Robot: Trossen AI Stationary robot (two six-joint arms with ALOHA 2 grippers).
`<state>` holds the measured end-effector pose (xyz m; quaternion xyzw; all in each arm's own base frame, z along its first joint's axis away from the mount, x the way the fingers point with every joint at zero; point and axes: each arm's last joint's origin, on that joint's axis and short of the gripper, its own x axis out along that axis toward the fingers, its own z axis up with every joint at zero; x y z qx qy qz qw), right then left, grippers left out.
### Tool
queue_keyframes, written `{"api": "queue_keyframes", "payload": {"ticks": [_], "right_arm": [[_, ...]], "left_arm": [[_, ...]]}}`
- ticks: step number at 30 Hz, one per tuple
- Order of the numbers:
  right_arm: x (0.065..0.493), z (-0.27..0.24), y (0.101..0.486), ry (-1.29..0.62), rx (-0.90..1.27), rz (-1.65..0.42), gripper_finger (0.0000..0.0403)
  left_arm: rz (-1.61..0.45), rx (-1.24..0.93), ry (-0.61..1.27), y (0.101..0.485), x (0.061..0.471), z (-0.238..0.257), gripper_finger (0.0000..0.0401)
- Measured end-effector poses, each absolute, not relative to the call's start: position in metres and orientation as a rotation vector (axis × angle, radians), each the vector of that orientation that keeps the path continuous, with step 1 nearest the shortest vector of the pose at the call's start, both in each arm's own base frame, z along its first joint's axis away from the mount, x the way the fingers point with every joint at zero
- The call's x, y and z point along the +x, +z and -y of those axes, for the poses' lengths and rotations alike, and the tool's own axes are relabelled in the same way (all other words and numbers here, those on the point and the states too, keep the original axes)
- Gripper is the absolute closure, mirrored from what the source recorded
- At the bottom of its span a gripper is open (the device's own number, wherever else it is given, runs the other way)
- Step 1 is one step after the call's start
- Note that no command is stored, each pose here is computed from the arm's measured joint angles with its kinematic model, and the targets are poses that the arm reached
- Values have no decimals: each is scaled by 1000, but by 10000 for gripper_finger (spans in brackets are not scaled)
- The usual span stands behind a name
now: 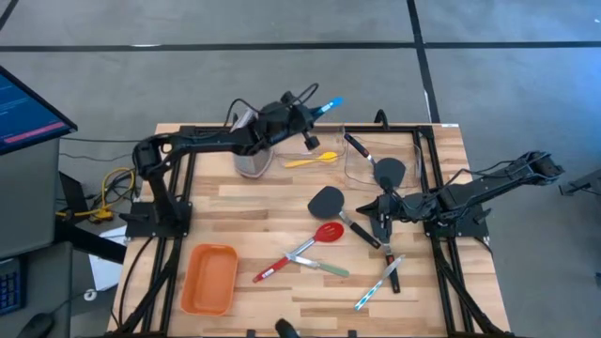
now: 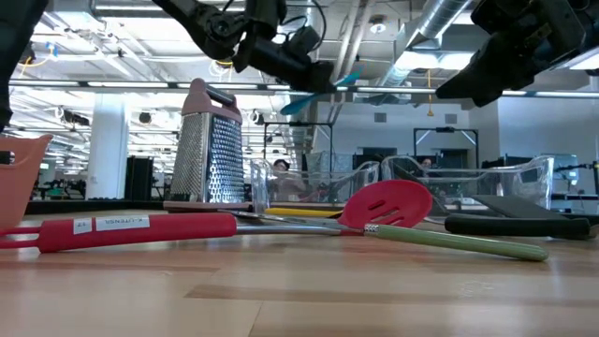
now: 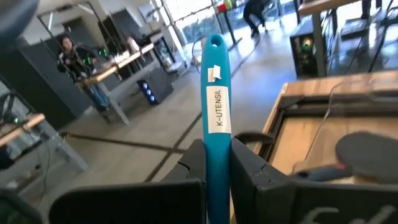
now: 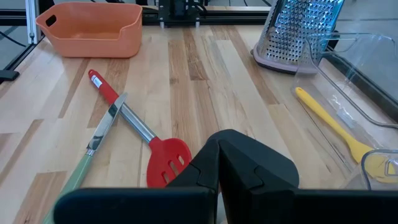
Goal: Pick & Place Kitchen Items
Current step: Put the blue serving spoon into the left transparent bin
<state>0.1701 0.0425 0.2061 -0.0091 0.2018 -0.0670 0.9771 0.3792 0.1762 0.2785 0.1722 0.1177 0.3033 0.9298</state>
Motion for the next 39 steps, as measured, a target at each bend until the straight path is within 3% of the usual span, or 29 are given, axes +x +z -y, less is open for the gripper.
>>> {"api": "queue_keyframes", "payload": {"ticks": [18, 39], "right_arm": [[170, -43, 206, -134, -21, -407, 401], [170, -42, 206, -134, -22, -408, 401]], "left_arm": [[-391, 208, 545, 257, 364, -203, 393], [-598, 89, 548, 169, 381, -218, 393]]}}
